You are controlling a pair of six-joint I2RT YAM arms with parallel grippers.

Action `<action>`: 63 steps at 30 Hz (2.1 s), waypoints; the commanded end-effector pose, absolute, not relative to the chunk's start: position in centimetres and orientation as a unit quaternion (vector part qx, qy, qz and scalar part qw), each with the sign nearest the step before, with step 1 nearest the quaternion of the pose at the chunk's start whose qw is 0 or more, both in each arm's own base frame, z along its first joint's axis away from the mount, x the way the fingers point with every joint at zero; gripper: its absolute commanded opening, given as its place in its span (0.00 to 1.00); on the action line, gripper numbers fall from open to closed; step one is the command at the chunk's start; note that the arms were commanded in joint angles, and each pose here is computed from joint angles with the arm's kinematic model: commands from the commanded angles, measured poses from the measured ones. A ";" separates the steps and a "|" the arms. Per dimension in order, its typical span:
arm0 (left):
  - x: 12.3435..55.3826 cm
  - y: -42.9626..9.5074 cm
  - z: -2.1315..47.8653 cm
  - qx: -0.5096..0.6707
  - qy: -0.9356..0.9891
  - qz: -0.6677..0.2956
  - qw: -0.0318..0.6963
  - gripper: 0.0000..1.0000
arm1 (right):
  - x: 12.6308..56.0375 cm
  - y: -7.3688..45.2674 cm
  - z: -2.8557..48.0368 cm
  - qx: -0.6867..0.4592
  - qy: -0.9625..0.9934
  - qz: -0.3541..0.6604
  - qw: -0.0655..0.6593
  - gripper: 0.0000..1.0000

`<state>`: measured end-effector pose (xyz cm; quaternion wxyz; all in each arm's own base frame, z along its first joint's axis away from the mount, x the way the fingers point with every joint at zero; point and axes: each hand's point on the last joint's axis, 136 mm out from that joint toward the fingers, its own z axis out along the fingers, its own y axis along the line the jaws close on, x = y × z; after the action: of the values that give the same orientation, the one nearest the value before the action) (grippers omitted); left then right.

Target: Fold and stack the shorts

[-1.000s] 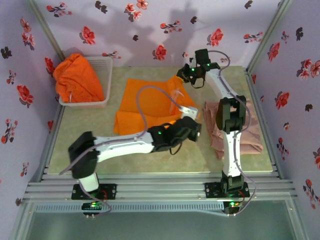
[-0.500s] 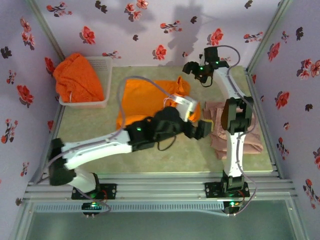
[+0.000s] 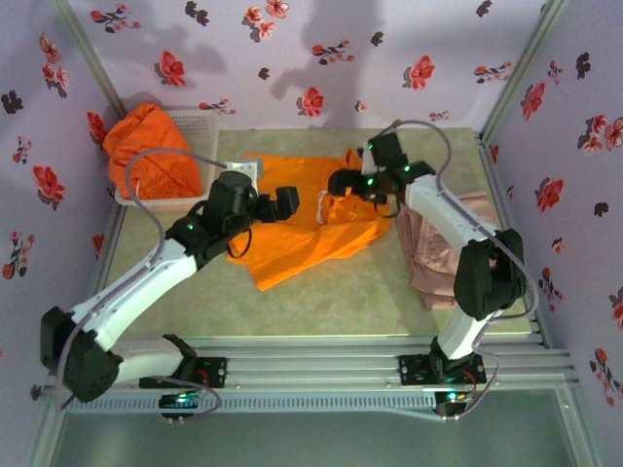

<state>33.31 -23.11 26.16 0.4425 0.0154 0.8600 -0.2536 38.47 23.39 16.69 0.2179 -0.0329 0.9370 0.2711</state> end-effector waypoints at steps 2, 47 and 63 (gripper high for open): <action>37.1 -24.0 23.7 -0.001 0.874 -0.280 0.398 0.99 | 36.4 22.9 14.4 0.001 0.937 0.265 0.227 0.94; 48.9 -22.6 0.8 -0.084 0.954 -0.166 0.234 1.00 | 27.2 26.9 11.9 -0.354 0.893 -0.054 0.274 0.80; 49.2 -21.7 0.0 -0.087 0.958 -0.157 0.223 0.99 | 27.2 32.9 5.6 -0.522 0.766 -0.245 0.284 0.74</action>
<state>50.76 -23.81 4.33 0.2765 -0.0796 0.9367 -0.1998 25.24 32.48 4.74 0.2465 -0.5287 0.7882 -0.1961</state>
